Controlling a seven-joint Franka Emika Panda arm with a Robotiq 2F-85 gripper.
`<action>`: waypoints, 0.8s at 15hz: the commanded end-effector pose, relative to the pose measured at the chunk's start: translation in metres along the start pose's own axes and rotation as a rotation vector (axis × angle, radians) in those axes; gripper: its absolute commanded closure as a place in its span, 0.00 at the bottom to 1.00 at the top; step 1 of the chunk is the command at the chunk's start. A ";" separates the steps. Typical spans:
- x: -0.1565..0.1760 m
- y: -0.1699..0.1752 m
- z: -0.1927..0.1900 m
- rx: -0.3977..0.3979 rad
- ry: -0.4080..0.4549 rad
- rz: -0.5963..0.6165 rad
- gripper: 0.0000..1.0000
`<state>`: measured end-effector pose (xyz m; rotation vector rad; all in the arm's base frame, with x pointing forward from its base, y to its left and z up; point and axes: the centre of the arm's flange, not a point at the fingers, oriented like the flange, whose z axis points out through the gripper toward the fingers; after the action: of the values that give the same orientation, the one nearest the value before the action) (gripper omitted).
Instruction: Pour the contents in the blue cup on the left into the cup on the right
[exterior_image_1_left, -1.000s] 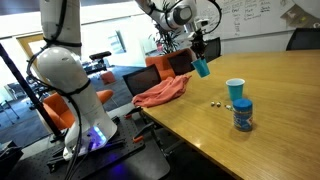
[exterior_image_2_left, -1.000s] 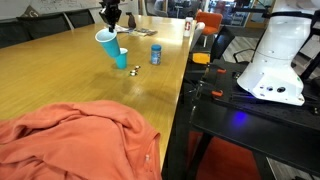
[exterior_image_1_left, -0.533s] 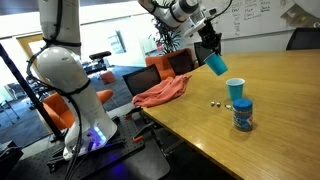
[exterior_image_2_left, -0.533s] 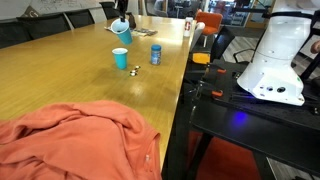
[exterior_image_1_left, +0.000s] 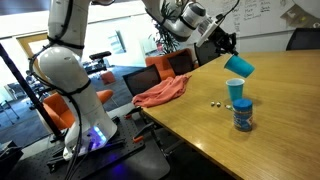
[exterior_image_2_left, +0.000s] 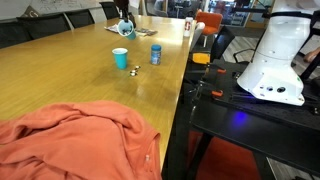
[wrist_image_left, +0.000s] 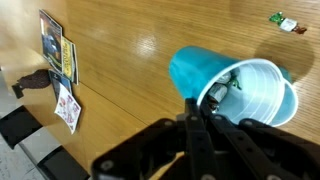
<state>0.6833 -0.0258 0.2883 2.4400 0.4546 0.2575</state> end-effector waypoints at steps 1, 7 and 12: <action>0.021 -0.009 0.023 -0.123 0.032 0.047 0.99; 0.027 -0.047 0.049 -0.287 0.063 0.132 0.99; 0.024 -0.061 0.066 -0.488 0.053 0.171 0.99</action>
<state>0.7050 -0.0094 0.2054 2.1107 0.2345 0.4386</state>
